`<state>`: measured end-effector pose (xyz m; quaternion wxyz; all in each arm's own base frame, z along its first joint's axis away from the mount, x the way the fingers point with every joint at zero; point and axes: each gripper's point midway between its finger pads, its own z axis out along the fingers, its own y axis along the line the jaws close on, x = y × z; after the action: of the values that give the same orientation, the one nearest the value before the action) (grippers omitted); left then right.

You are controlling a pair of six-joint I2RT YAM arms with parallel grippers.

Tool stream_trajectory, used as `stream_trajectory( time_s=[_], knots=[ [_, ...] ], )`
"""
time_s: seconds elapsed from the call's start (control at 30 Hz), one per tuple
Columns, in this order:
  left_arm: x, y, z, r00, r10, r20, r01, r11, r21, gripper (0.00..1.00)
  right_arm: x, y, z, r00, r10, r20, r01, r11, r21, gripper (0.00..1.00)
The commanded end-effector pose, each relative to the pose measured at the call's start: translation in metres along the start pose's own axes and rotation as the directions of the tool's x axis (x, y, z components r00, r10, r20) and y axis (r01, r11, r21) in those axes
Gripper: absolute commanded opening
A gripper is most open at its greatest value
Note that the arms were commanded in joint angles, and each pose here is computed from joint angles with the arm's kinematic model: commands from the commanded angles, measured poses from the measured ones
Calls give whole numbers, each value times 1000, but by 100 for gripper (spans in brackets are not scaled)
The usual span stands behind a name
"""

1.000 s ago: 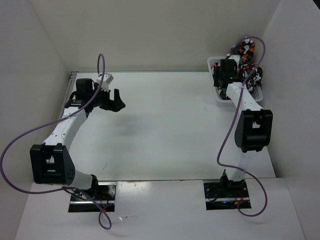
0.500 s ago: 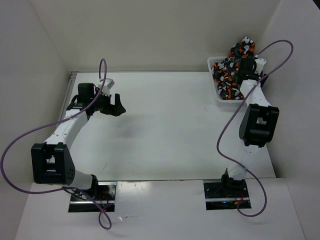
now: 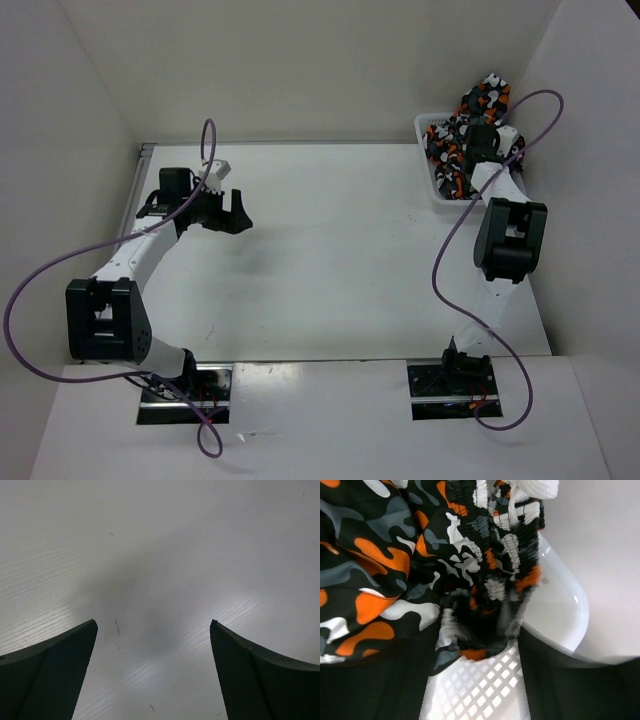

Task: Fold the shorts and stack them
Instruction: Grab the shorts from the pile

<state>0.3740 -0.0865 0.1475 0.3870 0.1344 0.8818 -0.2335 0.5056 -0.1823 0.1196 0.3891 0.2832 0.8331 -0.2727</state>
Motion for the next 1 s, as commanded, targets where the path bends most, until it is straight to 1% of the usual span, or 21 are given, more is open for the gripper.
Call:
stream_trajectory(
  time_s=[0.0,0.07,0.1,0.17,0.2,0.33,0.37,0.43,0.47,0.5,0.53,0.6,0.63,0.67,0.7,0.73,0.77,0.8,0.83,0.93,0.97],
  knots=[
    [-4,-4,0,1000,11,14,-12,1000,27,100,-35,5,2,993,60,102,-61,998,13,54],
    [-3,-5,1,1000,12,16,-13,999,36,100,-37,6,5,992,54,110,-55,998,12,35],
    [-3,-5,1,1000,12,16,-13,999,36,100,-37,6,5,992,54,110,-55,998,12,17],
    [-1,-6,0,1000,12,16,-13,999,36,100,-39,6,5,993,30,117,-32,999,13,1],
    [1,-7,-1,1000,12,16,-13,999,36,100,-39,9,5,993,21,114,-20,1000,-8,0],
    [10,-9,-1,1000,7,8,-7,999,46,100,-61,27,-25,984,-21,178,34,997,-70,0],
    [5,-10,-3,1000,17,24,-18,999,45,100,-74,35,-44,975,-25,221,47,994,-96,0],
    [6,-11,-4,999,22,32,-23,999,44,100,-91,46,-68,960,-36,278,74,989,-126,0],
    [4,-11,-5,999,30,45,-32,999,43,100,-105,49,-81,944,-35,329,81,989,-127,0],
    [-1,-13,-8,997,42,65,-44,998,41,100,-122,53,-104,926,-13,377,72,987,-143,0],
    [-3,-14,-10,996,46,72,-49,998,40,100,-134,53,-114,915,12,403,53,987,-150,0],
    [-11,-17,-16,993,65,102,-69,997,36,100,-176,43,-147,876,86,475,-2,985,-175,0],
    [-15,-18,-18,990,75,119,-80,996,33,100,-201,40,-164,849,113,516,-7,979,-203,0],
    [-19,-20,-23,987,85,134,-90,995,31,100,-211,44,-176,838,109,535,34,967,-251,0],
    [-24,-20,-26,984,95,150,-99,995,17,100,-205,44,-179,856,108,506,23,969,-247,0],
    [-26,-21,-28,982,101,159,-105,994,16,100,-207,47,-193,850,115,513,36,961,-275,0],
    [-33,-22,-34,975,118,186,-120,993,-4,100,-203,50,-196,861,121,493,41,951,-305,0],
    [-31,-20,-35,976,118,184,-116,993,-19,100,-201,47,-198,863,151,482,8,950,-311,0],
    [-33,-22,-39,971,130,202,-127,992,-23,100,-197,48,-209,860,153,486,17,945,-327,0],
    [-41,-29,-49,957,156,246,-156,988,-22,100,-177,44,-208,874,101,476,54,952,-301,0],
    [-36,-30,-49,958,153,241,-153,988,-21,100,-172,44,-206,876,97,473,56,952,-299,0]
  ],
)
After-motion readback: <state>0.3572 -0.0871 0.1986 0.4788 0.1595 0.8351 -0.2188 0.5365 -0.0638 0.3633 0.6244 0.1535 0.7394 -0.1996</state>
